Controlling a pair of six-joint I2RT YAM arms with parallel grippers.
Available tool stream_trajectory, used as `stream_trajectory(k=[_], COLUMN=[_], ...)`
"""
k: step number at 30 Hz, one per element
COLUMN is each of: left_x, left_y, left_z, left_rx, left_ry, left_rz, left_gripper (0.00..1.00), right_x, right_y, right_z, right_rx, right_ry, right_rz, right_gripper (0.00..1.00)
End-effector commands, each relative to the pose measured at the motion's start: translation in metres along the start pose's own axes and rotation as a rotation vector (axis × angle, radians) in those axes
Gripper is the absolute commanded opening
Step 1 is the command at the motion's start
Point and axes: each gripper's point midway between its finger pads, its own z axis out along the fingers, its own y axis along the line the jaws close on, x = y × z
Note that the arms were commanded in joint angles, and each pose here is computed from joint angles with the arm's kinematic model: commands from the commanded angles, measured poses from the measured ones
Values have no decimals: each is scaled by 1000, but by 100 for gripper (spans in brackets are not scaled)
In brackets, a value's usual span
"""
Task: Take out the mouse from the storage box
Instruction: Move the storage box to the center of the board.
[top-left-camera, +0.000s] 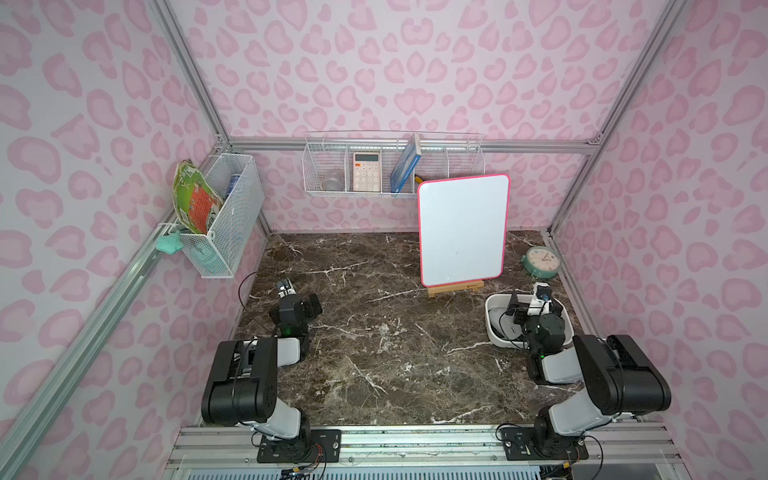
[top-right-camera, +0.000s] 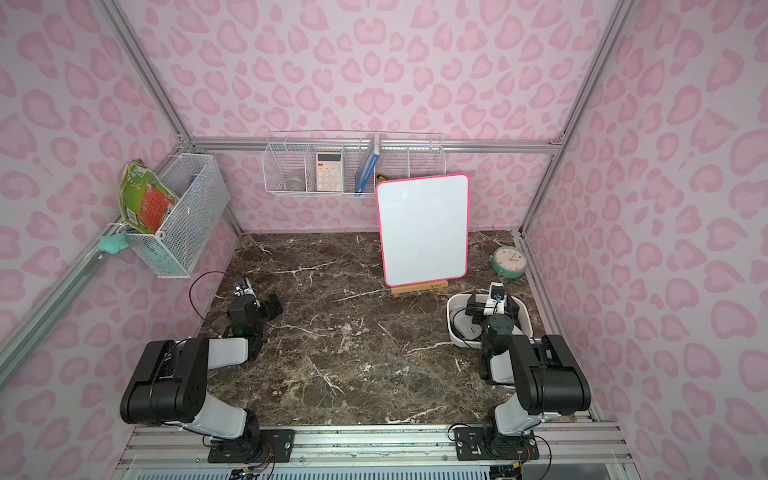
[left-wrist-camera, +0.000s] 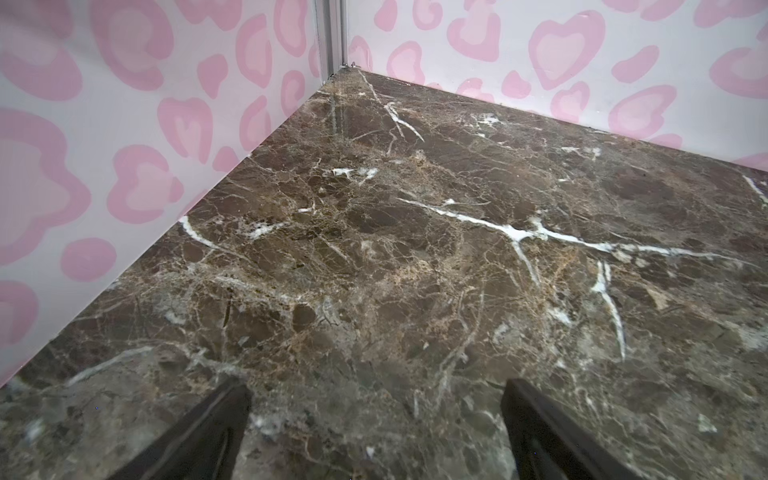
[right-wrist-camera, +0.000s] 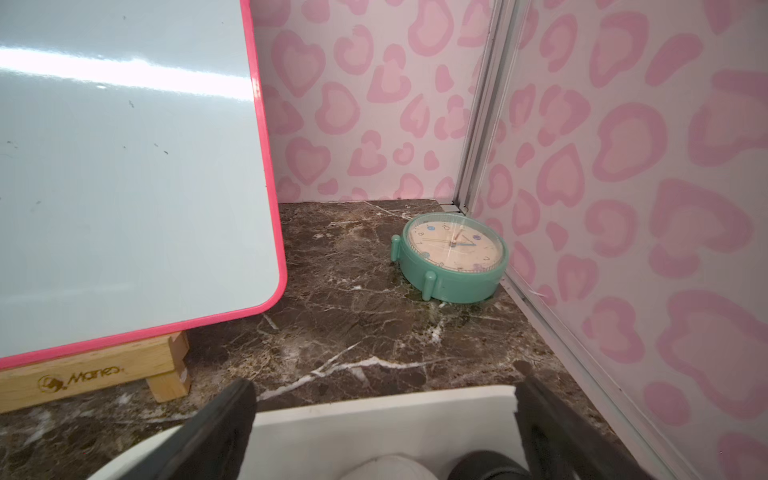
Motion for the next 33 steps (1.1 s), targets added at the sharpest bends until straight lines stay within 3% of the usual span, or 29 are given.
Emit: stream_trajectory(k=[1, 21, 27, 30, 33], left_x=[-5, -9, -42, -69, -84], left_y=[-1, 1, -17, -21, -34], left_z=[0, -3, -46, -70, -92], left_rx=[3, -11, -17, 14, 122], left_ry=[-19, -41, -164, -220, -238], left_rz=[-11, -12, 94, 51, -47], left_gripper=[99, 100, 99, 99, 99], right_x=[-7, -7, -25, -46, -73], right_y=[-1, -1, 18, 27, 33], right_z=[0, -1, -16, -23, -28], right_rx=[4, 4, -57, -70, -99], right_ry=[-26, -30, -79, -95, -100], right_rz=[9, 8, -63, -89, -44], right_gripper=[100, 100, 100, 100, 100])
